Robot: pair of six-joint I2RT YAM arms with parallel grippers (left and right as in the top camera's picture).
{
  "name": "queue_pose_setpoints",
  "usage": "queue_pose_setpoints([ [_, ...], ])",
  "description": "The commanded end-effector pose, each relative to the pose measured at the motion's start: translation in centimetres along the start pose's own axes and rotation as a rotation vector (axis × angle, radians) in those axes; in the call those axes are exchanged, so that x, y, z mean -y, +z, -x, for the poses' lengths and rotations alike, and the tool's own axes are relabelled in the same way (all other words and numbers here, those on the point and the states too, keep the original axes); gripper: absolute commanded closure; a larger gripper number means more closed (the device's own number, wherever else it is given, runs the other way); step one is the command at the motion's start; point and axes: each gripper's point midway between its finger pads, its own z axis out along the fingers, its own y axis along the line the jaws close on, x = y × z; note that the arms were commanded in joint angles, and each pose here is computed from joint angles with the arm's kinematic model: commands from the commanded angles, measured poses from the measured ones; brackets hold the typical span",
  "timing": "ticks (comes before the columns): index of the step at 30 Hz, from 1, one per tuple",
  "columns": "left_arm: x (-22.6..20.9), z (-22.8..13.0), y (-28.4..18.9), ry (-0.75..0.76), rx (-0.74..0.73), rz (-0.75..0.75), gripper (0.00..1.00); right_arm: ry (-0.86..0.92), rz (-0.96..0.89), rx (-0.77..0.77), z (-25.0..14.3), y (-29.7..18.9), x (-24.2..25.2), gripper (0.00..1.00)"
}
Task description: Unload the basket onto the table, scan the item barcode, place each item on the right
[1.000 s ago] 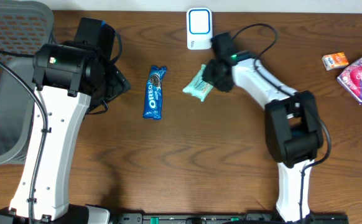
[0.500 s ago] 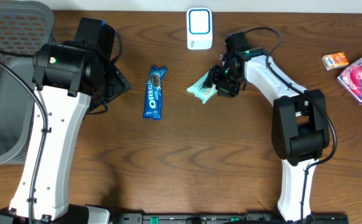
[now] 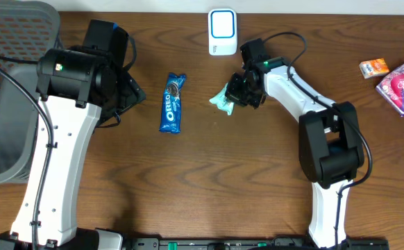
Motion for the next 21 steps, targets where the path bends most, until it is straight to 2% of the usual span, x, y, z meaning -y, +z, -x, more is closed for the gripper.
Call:
queue_pose_setpoints([
  [1,-0.4,0.2,0.1,-0.005,0.011,0.019,0.02,-0.048,-0.01,-0.028,-0.7,0.6,0.7,0.99],
  [6,-0.4,0.2,0.1,-0.005,0.011,0.019,0.02,-0.053,0.262,-0.203,-2.8,-1.1,-3.3,0.99],
  [10,-0.4,0.2,0.1,-0.005,0.011,0.019,0.02,0.061,0.508,-0.367,-3.7,-3.9,-6.7,0.99],
  [16,-0.4,0.2,0.1,-0.005,0.011,0.019,0.02,0.374,0.568,-0.557,-3.8,-6.2,-7.5,0.99],
  [21,-0.4,0.2,0.1,-0.005,0.011,0.019,0.02,0.436,0.683,-0.755,-4.8,-9.3,-9.4,0.99],
])
